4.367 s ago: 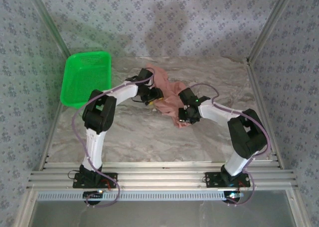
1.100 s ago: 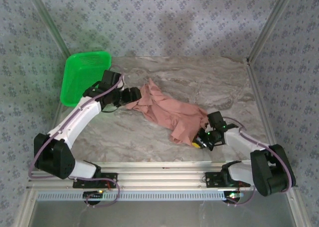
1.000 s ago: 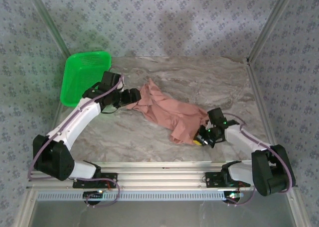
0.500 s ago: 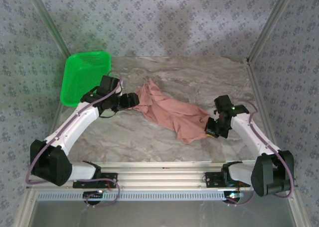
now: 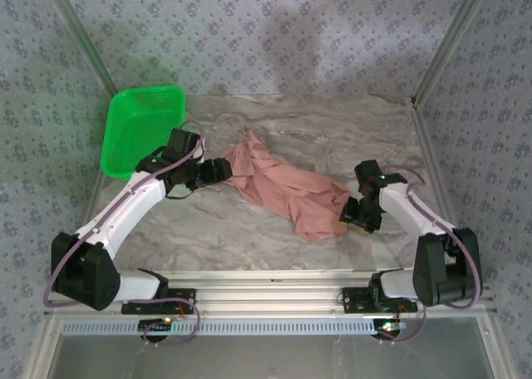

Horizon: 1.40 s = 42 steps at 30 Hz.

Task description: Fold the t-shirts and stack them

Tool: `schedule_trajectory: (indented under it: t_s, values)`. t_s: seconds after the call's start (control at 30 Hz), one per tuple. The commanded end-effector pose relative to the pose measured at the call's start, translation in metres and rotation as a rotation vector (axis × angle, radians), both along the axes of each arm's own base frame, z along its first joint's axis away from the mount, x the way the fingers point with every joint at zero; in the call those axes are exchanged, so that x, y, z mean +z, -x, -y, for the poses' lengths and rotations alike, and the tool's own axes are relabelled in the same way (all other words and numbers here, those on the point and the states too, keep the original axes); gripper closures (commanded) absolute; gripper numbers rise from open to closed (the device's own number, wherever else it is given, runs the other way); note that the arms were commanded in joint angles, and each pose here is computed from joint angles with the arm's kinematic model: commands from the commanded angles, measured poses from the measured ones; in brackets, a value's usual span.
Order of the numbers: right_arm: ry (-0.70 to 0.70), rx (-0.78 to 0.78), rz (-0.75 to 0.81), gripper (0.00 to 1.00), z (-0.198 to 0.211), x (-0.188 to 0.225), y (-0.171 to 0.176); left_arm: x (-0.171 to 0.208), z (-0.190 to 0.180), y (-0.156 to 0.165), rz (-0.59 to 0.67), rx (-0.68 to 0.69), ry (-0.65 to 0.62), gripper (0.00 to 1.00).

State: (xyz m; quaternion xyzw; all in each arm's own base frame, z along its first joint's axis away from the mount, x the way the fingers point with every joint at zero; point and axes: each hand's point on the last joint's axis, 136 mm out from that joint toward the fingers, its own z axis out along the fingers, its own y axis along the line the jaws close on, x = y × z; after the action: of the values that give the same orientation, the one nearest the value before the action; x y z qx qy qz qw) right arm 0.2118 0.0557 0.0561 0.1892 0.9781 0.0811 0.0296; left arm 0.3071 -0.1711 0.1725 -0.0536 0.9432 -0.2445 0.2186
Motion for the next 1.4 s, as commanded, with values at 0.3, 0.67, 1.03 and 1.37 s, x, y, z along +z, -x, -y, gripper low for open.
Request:
schedule_trajectory:
  t_s: [0.3,0.67,1.03,1.37]
  values:
    - [-0.405,-0.304,0.095,0.46,-0.023,-0.007,0.008,-0.011,-0.003,0.019,-0.023,-0.005,0.032,0.26]
    - [-0.481,-0.416,0.124,0.51,-0.017,-0.026,-0.004,-0.012,-0.008,0.024,-0.018,0.008,0.025,0.26]
    - [-0.524,-0.408,0.122,0.82,-0.025,-0.028,-0.021,-0.021,-0.023,0.024,-0.041,0.091,0.046,0.26]
    - [-0.418,-0.236,0.293,1.0,-0.011,0.089,-0.041,-0.027,-0.029,0.02,-0.055,0.141,0.074,0.25]
